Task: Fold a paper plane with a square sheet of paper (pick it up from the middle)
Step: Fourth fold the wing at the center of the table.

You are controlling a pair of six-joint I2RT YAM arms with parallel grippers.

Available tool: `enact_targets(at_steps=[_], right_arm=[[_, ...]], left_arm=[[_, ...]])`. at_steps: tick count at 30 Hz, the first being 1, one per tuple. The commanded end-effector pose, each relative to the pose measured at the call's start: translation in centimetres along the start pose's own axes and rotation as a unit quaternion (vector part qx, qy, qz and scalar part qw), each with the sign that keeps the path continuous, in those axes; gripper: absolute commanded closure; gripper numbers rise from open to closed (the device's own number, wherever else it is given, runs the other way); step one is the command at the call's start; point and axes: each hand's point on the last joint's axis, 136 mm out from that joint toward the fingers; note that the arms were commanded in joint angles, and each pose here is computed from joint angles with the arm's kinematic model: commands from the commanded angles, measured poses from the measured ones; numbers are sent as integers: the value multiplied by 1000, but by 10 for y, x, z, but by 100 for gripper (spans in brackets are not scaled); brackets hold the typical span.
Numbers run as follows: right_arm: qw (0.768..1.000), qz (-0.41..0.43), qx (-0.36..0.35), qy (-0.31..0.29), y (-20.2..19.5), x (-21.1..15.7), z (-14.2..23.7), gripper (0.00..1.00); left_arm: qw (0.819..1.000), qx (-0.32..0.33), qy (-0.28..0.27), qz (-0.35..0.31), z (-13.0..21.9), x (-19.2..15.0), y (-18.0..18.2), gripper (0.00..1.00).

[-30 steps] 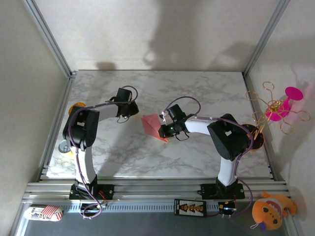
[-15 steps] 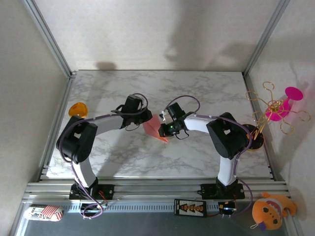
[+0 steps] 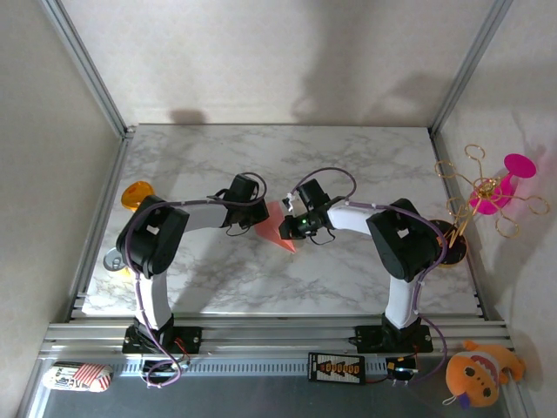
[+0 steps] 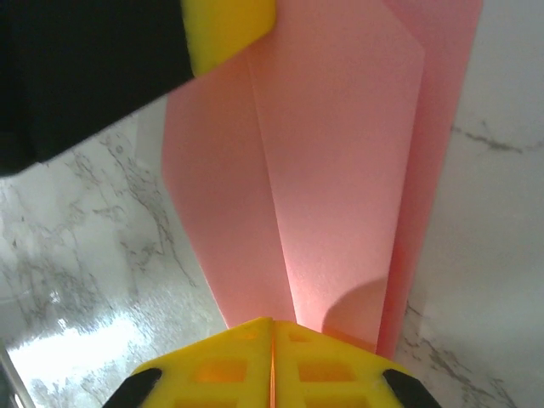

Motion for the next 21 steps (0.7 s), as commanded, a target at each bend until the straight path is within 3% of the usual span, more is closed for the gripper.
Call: enact_targets(at_steps=[1,8,21], right_arm=[[1000,-7,7,-17,7,22,2,90],[999,-26,-20,1,-7,15,-9,90],[997,-42,-20,59,-12,-39,-9,90]], left_arm=[[998,57,9,1,-7,-10,23,96],[996,85,8,2,-9,-12,30,96],[989,143,2,24,-11,-18,55,98]])
Point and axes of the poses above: each hand's point on the last joint's axis, 136 mm out from that joint toward the fingers, its own z axis back along the fingers, its own y axis along the line the jaws close on, x = y × z, and after that the axes turned 1 degree about z, right-handed
